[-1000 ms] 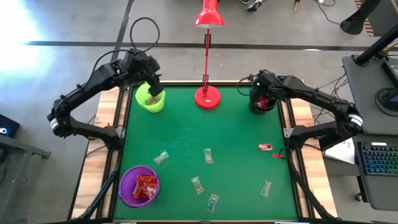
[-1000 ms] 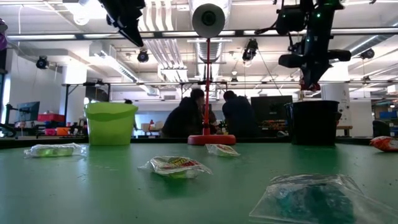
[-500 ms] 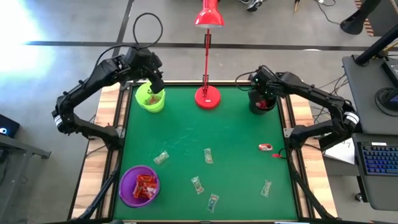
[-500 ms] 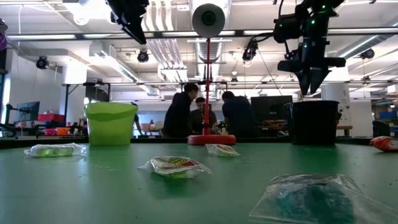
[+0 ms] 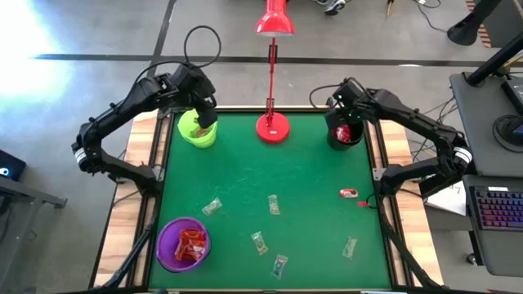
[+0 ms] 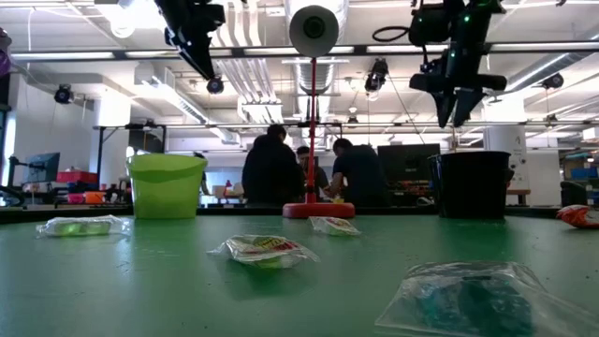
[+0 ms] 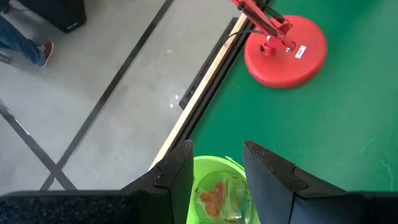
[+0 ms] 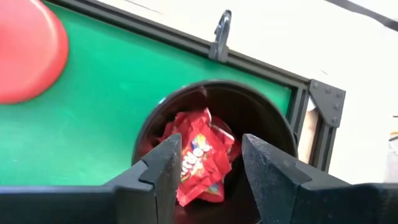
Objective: Sort candy
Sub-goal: Put the transparent candy into the green bucket
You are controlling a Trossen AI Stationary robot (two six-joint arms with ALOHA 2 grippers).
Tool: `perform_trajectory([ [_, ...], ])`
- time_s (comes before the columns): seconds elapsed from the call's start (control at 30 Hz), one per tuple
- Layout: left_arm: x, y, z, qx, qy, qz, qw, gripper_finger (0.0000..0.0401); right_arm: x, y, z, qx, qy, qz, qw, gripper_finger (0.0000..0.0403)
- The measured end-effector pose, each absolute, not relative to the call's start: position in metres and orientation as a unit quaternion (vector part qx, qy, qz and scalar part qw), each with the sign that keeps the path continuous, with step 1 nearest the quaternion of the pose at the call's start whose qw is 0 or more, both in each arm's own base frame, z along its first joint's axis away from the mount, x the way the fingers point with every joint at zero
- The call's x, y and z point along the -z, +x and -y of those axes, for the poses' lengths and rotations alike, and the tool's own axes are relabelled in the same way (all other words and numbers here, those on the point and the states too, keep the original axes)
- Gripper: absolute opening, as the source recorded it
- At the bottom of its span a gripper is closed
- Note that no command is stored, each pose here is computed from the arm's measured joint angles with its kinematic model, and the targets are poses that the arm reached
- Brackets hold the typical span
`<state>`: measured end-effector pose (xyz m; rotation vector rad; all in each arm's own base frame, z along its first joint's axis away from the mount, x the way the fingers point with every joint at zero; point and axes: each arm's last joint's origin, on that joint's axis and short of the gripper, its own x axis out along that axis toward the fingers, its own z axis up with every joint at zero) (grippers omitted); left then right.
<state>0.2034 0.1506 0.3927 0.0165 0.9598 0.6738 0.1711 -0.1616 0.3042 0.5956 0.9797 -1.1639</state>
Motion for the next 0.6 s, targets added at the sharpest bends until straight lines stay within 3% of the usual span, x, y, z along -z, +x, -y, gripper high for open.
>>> perform_trajectory([
  [0.17,-0.389,0.207,-0.152,-0.311,-0.015,-0.450,0.837,0.0123,-0.308,0.172,0.162,0.515,0.266,-0.433,0.690,0.0154],
  [0.33,-0.382,0.222,-0.146,-0.181,-0.067,-0.433,0.880,0.0123,-0.308,0.172,0.162,0.509,0.255,-0.439,0.695,0.0144],
  [0.6,-0.368,0.253,-0.131,-0.075,0.019,-0.461,0.884,0.0123,-0.308,0.174,0.161,0.470,0.275,-0.444,0.711,0.0140],
])
